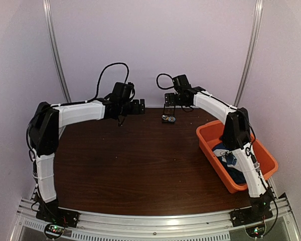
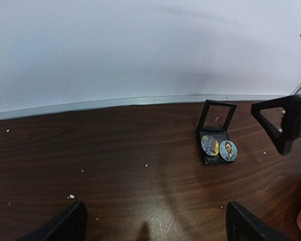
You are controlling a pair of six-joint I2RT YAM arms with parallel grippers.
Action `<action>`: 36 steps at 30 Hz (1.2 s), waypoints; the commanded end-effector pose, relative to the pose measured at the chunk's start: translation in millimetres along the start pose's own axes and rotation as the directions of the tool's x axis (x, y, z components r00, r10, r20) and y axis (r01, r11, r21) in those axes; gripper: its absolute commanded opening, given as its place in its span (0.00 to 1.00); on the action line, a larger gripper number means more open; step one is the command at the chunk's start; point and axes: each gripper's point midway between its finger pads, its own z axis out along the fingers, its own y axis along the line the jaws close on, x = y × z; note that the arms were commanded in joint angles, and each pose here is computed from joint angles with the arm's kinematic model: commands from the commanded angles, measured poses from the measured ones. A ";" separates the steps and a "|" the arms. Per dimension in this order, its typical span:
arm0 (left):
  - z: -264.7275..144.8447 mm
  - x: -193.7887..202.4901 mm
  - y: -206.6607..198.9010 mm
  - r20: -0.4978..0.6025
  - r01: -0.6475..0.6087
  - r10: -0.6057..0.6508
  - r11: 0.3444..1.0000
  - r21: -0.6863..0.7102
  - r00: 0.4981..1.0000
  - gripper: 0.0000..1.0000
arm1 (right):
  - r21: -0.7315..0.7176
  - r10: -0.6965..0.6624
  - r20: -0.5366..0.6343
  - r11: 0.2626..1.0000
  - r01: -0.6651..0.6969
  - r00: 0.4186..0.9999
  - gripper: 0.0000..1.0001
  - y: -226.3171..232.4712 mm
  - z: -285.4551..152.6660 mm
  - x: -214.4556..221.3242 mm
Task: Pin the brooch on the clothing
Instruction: Move the brooch box to the corner of the board.
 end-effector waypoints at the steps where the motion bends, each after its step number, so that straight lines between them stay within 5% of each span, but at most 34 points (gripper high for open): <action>1: -52.9 -13.4 8.6 -0.008 0.054 -0.054 0.998 0.019 0.999 0.98 | -0.074 0.146 0.128 0.988 -0.137 0.981 1.00 13.1 13.3 -26.7; 17: -198.9 -10.8 66.1 0.061 0.041 -0.038 0.998 -0.041 0.997 0.98 | -0.084 0.286 0.158 0.957 -0.276 0.945 1.00 9.7 79.0 12.0; 36: -238.0 -20.6 85.7 0.120 0.029 -0.018 0.995 -0.093 0.993 0.98 | -0.054 0.299 0.119 0.954 -0.295 0.947 1.00 -3.8 100.0 36.3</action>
